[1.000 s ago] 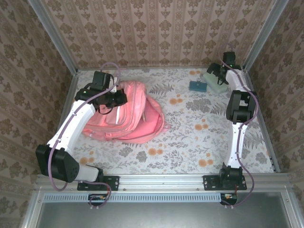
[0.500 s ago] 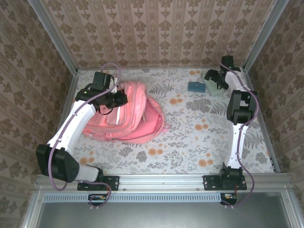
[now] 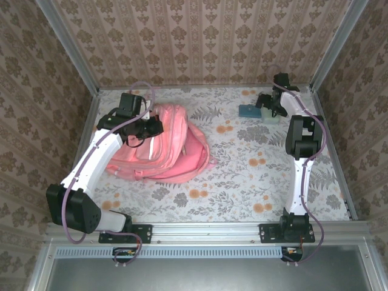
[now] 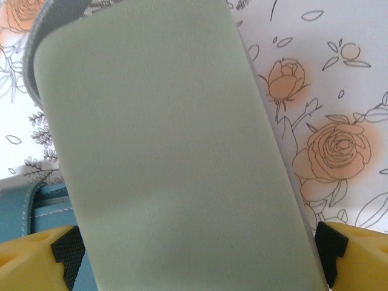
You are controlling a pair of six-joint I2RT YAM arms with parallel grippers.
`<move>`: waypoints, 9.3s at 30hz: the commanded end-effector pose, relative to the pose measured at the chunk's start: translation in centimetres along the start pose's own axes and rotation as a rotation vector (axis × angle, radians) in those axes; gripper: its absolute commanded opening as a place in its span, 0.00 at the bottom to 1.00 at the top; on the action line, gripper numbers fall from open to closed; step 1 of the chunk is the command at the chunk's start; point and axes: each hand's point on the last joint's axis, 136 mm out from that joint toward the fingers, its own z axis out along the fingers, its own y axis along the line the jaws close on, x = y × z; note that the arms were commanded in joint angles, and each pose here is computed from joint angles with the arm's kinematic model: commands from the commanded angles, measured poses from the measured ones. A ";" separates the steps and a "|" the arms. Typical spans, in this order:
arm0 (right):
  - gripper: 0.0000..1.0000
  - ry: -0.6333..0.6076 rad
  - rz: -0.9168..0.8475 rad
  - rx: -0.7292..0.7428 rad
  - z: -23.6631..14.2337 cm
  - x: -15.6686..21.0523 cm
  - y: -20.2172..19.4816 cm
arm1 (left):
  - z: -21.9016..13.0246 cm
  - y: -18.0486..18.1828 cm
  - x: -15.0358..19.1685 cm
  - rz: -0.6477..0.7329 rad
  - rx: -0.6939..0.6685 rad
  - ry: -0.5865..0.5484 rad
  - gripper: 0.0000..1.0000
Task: Pack the student bag
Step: Pick up the glasses case from the top-right of the table, then place the glasses case in the student bag, then rotate the personal item at the center of the table, then pick up the personal item from the center of the table, then place the personal item in the student bag, then close the student bag at the middle-left of the table, then zip the student bag at the middle-left of the table.
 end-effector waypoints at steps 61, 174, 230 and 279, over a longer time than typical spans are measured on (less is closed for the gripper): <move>0.77 0.157 -0.199 -0.781 -20.8 29.1 37.4 | -4.2 -4.4 -7.4 -0.068 0.236 -0.203 0.00; 1.00 0.216 -0.403 0.029 -4.9 18.8 9.1 | -1.5 -3.0 -3.8 -0.042 0.236 -0.088 0.00; 0.99 0.043 -0.386 -0.327 -18.6 22.1 22.9 | -1.9 -3.2 -3.3 -0.041 0.245 -0.088 0.00; 0.77 0.064 -0.247 -0.457 -20.5 25.0 18.2 | 1.7 0.0 -0.9 -0.124 0.071 -0.019 0.65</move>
